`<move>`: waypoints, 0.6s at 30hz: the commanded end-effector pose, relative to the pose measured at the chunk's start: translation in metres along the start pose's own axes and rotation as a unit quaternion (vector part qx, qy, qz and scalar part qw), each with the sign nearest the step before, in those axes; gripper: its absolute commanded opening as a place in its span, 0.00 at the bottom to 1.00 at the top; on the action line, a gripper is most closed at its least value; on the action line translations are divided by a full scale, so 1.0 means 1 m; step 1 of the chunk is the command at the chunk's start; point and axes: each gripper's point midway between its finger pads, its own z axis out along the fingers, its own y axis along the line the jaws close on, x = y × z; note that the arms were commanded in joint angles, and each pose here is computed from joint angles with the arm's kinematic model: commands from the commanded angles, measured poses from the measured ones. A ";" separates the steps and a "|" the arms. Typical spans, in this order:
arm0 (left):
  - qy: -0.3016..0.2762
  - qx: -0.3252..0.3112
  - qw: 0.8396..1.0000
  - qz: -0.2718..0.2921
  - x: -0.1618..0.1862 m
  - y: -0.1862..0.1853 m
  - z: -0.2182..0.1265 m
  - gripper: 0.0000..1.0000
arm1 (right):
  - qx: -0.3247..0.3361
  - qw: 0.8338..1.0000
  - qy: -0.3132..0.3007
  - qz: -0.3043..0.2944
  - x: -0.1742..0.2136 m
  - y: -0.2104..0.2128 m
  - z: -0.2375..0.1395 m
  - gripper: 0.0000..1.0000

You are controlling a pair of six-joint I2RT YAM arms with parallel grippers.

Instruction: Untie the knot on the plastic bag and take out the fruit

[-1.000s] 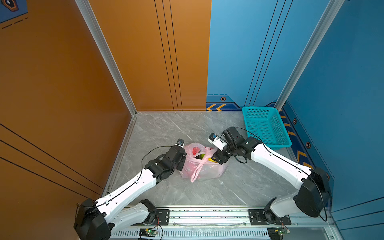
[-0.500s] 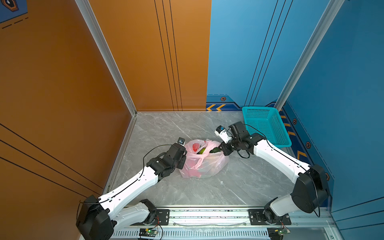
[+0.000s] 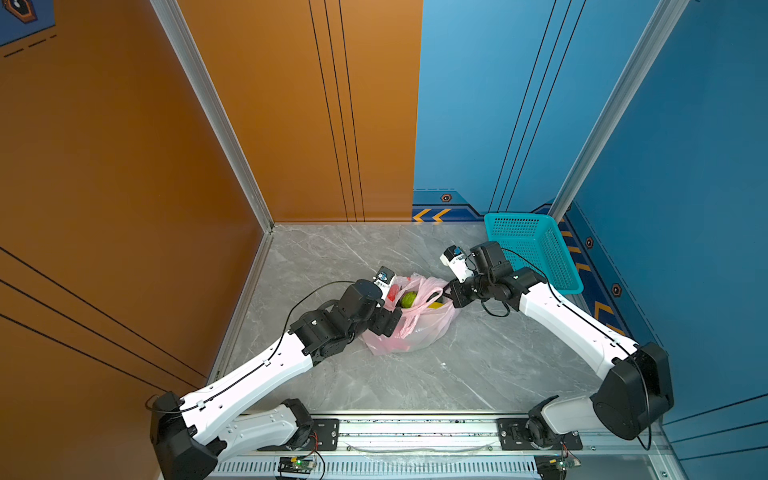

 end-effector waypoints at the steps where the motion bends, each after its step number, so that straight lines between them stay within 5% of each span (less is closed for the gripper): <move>1: 0.011 0.076 0.996 0.038 -0.001 -0.031 0.011 0.95 | -0.014 1.000 -0.017 0.002 -0.006 0.009 -0.006 0.00; 12: 0.027 0.058 0.994 0.083 0.003 -0.041 0.053 0.87 | -0.014 1.000 -0.027 -0.001 -0.007 0.016 -0.010 0.00; 18: 0.027 0.042 0.995 0.089 0.003 -0.038 0.064 0.52 | -0.009 1.000 -0.027 0.001 -0.003 0.016 -0.012 0.00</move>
